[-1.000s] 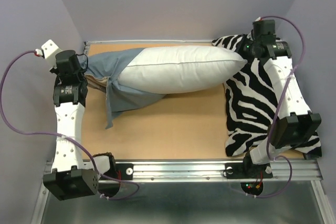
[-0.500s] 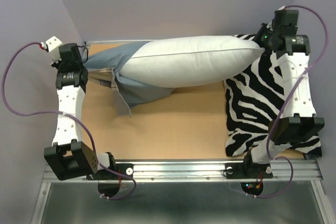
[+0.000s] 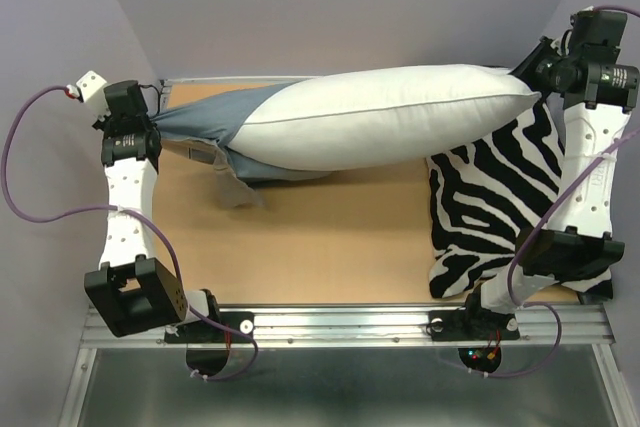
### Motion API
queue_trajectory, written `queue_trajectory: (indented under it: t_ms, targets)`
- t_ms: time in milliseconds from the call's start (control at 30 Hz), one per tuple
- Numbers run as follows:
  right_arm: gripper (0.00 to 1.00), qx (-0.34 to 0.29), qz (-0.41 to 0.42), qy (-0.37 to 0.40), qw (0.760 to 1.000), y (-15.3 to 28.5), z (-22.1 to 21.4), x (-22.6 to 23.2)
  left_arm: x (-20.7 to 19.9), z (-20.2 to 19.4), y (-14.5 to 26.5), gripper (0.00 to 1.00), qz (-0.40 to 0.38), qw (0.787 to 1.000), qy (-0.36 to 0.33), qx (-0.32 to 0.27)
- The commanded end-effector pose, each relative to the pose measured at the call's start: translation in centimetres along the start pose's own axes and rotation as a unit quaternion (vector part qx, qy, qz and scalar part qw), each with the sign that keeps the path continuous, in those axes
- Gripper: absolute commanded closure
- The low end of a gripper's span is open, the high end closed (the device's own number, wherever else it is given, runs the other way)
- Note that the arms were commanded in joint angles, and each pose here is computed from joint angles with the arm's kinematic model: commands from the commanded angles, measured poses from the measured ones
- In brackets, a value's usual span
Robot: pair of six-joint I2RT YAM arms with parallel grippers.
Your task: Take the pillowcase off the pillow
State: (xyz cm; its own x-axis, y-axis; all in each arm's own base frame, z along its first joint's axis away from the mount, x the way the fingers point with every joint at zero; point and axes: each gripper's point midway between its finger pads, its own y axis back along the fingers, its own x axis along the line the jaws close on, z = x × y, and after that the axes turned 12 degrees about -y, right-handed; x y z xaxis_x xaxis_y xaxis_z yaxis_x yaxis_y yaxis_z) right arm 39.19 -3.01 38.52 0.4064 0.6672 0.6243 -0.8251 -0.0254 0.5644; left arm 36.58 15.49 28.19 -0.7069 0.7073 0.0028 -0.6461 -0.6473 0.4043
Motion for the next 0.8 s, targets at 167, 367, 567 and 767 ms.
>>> queue_trajectory:
  t_ms: [167, 367, 567, 767]
  targets:
    - [0.99, -0.082, 0.038, 0.068, 0.994, -0.2, 1.9, 2.8, 4.1, 5.6, 1.3, 1.0, 0.07, 0.993, 0.026, -0.091]
    - [0.99, -0.062, 0.013, 0.079, 0.995, -3.0, -0.6, 2.4, 3.9, 5.4, 1.1, 1.0, 0.082, 0.993, 0.013, -0.087]
    - [0.99, -0.196, 0.021, 0.066, 0.978, 5.6, 6.6, 5.8, 3.2, 2.1, -2.0, 1.0, 0.092, 0.994, 0.025, -0.049]
    - [0.99, -0.247, 0.072, 0.036, 0.966, 10.5, 8.1, 7.7, 3.9, -1.7, -4.4, 1.0, 0.126, 0.991, 0.032, -0.02]
